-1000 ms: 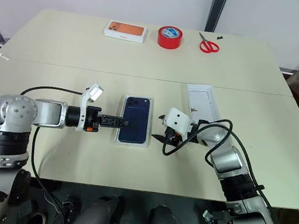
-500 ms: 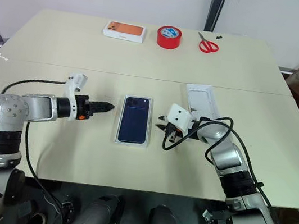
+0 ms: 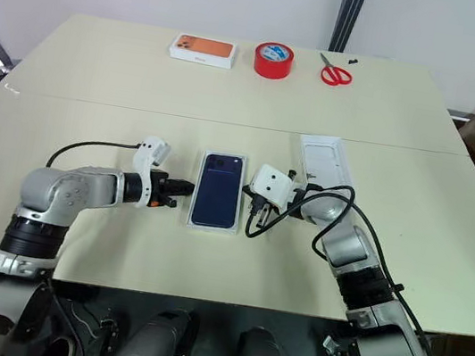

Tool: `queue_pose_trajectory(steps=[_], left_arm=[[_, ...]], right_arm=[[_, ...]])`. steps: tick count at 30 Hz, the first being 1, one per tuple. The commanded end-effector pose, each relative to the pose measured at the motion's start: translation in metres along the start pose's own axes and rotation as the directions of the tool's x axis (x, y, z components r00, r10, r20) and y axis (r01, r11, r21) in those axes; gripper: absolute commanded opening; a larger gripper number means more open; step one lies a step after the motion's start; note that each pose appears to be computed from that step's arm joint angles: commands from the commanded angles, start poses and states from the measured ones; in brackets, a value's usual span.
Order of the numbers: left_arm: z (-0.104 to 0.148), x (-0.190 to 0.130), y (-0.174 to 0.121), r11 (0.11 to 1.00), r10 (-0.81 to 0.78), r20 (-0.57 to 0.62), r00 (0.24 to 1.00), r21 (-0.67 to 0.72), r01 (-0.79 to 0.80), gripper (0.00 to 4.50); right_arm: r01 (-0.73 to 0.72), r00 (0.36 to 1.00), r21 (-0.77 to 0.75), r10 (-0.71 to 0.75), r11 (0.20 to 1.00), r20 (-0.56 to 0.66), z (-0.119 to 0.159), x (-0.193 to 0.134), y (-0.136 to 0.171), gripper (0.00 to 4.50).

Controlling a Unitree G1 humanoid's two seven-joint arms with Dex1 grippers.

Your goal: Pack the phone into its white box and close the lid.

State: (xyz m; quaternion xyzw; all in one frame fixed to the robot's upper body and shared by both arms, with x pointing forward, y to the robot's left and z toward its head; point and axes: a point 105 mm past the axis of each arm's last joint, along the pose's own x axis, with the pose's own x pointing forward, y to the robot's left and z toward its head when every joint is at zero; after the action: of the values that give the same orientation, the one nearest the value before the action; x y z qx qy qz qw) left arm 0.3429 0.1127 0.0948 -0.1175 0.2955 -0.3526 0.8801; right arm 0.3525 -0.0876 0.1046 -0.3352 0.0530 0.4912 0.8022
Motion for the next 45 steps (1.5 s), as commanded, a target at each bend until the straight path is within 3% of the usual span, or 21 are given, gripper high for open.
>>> queue_pose_trajectory(steps=[1,14,23,29,41,43,45], left_arm=[[0.01,0.022,-0.023,0.995,-0.076,-0.009,0.997,0.062,0.077,0.05],[0.03,0.067,-0.06,0.972,-0.209,-0.017,0.978,0.107,0.21,0.05],[0.03,0.084,-0.078,0.955,-0.264,-0.036,0.964,0.133,0.266,0.05],[0.028,0.08,-0.077,0.951,-0.268,-0.039,0.963,0.146,0.271,0.05],[0.045,0.052,-0.041,0.972,-0.154,0.054,0.987,0.19,0.141,0.05],[0.053,0.043,-0.039,0.967,-0.161,0.094,0.982,0.215,0.138,0.05],[0.065,0.032,-0.042,0.964,-0.201,0.148,0.968,0.206,0.168,0.57]], right_arm=[[0.025,0.998,-0.04,-0.023,0.999,0.054,0.017,0.0,-0.012,0.0],[0.109,0.991,-0.045,-0.112,0.993,-0.074,-0.017,-0.043,-0.042,0.0],[0.111,0.988,-0.03,-0.114,0.993,-0.105,-0.026,-0.058,-0.036,0.0],[0.133,0.984,-0.038,-0.136,0.99,-0.112,-0.026,-0.059,-0.039,0.0],[0.153,0.974,-0.09,-0.166,0.984,-0.154,-0.024,-0.084,-0.05,0.0],[0.191,0.972,-0.002,-0.189,0.982,-0.143,-0.022,-0.09,-0.057,0.0],[0.245,0.963,0.066,-0.235,0.967,-0.13,-0.018,-0.093,-0.067,0.54]])
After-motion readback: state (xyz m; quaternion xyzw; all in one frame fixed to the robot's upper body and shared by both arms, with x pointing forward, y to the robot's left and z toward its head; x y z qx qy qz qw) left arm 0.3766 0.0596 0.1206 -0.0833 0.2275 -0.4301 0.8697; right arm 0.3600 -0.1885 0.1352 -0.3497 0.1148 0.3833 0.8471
